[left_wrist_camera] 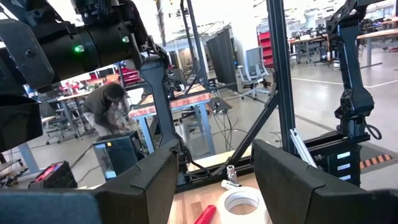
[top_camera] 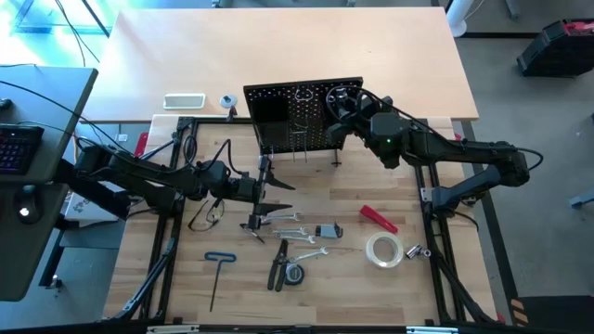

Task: Hang tools onto peg board
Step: Put the bottom silver socket into the black bin on the pegboard

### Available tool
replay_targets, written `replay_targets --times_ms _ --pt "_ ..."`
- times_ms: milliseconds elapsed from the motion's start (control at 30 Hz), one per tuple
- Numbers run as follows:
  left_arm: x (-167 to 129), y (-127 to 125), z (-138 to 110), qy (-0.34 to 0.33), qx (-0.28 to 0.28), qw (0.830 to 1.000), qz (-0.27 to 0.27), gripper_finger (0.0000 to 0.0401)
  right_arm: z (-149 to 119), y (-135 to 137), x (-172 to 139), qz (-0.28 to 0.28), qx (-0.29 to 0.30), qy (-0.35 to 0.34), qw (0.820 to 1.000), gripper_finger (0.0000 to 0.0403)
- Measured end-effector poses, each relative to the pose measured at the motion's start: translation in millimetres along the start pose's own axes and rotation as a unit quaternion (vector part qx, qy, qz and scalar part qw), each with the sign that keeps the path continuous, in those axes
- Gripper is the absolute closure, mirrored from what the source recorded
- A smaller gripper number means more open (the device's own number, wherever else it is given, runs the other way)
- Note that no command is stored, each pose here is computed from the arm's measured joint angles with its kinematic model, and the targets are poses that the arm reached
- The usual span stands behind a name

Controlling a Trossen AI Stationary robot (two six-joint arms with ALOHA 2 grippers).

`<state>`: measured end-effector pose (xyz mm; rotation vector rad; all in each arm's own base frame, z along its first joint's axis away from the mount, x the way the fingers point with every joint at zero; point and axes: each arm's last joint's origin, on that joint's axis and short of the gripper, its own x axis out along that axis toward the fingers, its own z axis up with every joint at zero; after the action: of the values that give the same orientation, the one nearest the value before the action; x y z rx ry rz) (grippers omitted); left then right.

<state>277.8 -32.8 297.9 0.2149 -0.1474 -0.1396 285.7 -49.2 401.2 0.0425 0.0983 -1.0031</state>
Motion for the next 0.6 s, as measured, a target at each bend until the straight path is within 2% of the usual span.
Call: replay_targets --times_ms 600 --pt "0.0 0.2 0.1 -0.001 0.0 1.0 0.001 0.0208 -0.5 0.5 -0.1 0.005 -0.017 0.001 1.0 0.0274"
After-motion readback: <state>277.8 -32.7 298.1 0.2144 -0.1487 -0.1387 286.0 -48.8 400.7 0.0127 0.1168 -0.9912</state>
